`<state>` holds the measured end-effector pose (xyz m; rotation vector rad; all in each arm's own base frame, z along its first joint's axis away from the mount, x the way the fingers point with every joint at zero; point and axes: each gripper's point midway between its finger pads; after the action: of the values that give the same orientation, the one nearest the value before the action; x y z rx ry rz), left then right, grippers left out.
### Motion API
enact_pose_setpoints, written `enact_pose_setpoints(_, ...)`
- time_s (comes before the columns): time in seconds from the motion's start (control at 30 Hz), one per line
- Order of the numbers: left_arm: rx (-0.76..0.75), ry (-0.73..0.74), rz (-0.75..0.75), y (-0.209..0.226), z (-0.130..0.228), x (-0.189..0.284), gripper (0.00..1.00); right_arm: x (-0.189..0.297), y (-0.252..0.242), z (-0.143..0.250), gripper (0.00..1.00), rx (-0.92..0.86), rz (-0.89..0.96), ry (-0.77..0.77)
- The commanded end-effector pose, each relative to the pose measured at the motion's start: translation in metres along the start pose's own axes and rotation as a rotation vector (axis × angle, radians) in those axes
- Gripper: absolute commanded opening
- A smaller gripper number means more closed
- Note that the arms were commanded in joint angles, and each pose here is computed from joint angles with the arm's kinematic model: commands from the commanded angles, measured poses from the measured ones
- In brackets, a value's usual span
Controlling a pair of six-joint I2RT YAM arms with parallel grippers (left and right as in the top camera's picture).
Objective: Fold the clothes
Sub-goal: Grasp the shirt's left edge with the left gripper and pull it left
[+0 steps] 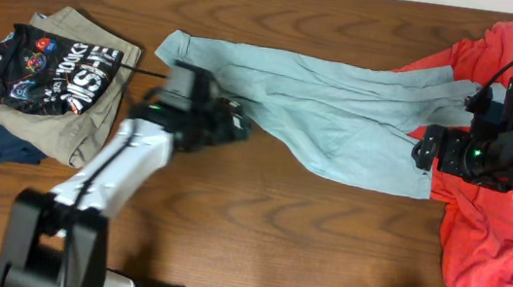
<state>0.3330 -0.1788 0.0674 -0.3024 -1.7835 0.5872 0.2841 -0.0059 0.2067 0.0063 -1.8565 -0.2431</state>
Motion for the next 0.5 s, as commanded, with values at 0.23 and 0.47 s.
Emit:
enact_pose_setpoints(0.23,-0.067,0.109,0.128,-0.068,0.063,-0.096,0.97,0.004,-0.001,0.001,0.99,-0.006,0.004,-0.002)
enact_pose_setpoints(0.47,-0.095,0.027,0.23,-0.093,0.053,-0.118,0.26,0.004,-0.001,0.001,0.99,-0.006,0.005,-0.002)
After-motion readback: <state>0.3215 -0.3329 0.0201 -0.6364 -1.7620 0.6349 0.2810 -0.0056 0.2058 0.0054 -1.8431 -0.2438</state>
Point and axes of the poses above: each gripper's point midway between its finger pads, its own x axis back along the fingers, its own y axis along the line the jaws close on, z = x × y, and after that the axes turned 1 degree about x, right-handed
